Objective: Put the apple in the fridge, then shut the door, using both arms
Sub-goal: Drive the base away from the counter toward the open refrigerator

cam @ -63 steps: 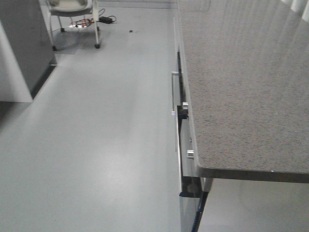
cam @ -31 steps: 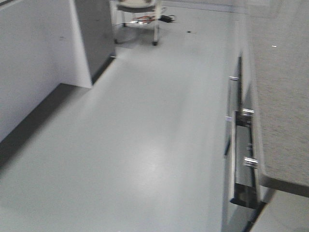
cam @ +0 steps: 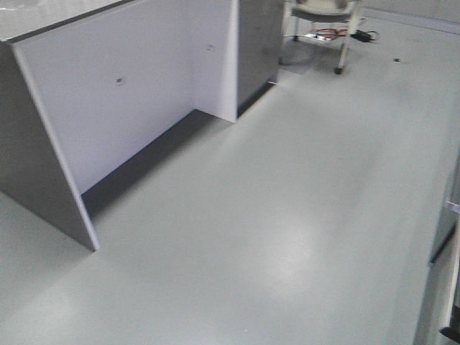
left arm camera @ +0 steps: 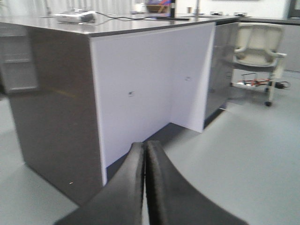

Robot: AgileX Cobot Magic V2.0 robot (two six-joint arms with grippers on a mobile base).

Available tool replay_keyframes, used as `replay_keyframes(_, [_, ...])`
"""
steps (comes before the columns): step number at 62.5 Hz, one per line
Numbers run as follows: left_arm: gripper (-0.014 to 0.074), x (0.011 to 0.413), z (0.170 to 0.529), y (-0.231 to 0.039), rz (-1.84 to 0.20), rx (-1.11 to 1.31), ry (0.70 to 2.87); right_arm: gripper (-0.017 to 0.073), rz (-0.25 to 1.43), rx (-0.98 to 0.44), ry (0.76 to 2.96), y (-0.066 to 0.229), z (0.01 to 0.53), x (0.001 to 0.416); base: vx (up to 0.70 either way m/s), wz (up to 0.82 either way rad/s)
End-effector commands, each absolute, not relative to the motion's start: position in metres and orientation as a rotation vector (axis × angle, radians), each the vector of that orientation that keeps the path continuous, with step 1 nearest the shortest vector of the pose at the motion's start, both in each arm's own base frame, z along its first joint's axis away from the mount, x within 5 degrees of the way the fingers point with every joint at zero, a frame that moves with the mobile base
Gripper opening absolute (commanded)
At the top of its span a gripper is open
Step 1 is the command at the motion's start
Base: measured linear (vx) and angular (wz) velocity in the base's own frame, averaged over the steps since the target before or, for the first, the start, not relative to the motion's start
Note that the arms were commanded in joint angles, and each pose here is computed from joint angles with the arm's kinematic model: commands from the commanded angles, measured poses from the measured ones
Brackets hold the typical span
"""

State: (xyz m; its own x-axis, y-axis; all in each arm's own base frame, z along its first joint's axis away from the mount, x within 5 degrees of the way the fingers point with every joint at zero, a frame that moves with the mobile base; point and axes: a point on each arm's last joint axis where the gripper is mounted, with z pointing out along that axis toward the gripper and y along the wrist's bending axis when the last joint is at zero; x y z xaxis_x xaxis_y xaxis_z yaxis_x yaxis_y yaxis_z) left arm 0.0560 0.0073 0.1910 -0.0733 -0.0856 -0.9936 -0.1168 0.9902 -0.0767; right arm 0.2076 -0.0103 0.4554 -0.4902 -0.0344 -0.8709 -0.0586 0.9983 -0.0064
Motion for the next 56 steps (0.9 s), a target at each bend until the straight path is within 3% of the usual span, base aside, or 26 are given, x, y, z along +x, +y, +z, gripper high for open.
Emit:
replay_keyframes(1, [-0.0006,0.0564,0.1883,0.0061,0.01,-0.144,1.593,0.0016,0.013,-0.061,1.96,-0.0102,0.4747,0.2016,-0.06,0.5])
replay_keyframes(56, [-0.0006,0.0564,0.1883,0.0061,0.01,-0.144,1.593,0.0016,0.013,-0.061,1.959,-0.0102,0.4748,0.2016,-0.05,0.49])
